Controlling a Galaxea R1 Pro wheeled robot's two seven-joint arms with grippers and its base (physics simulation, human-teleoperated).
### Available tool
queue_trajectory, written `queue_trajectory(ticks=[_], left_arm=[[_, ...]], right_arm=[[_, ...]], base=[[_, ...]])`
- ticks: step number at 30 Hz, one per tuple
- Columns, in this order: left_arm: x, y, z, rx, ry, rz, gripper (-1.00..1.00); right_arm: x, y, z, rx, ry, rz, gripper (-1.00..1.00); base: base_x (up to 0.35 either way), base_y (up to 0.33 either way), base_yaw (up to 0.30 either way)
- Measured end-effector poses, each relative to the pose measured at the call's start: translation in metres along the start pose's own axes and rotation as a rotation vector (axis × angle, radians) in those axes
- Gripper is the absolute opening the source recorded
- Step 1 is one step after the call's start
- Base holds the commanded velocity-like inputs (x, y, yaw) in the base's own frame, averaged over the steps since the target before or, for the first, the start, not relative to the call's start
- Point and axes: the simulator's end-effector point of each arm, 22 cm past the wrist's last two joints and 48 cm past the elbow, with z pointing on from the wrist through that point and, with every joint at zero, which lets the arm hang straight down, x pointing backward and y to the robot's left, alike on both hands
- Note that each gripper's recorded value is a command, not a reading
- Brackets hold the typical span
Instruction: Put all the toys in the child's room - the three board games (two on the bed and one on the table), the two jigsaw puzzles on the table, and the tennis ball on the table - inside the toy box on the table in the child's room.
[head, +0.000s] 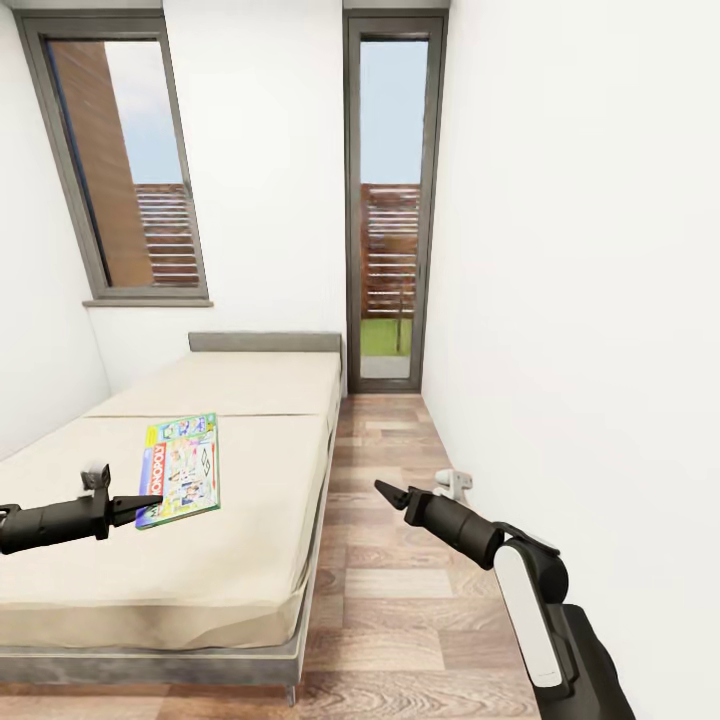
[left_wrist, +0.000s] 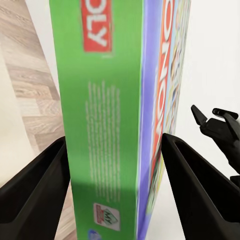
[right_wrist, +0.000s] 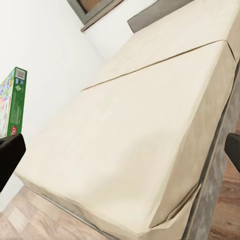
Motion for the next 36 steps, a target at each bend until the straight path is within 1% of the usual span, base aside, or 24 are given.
queue_trajectory(ticks=[6,9,36], left_arm=[[-0.009,-0.009,-0.001,-0.001,0.002,0.0,-1.0],[-0.013,-0.014,-0.002,-0.001,0.002,0.0,-1.0],[-0.049,-0.049,-0.007,-0.012,0.009,-0.01,-1.0]], right_arm=[[-0.014,0.003,0.0,0.004,-0.006,0.005,1.0],[-0.019,0.006,0.0,0.004,-0.006,0.006,1.0],[-0.065,0.03,0.006,0.01,0.003,0.018,1.0]], base=[[0.0,0.0,0.003],[0.0,0.0,0.135],[0.0,0.0,0.268]])
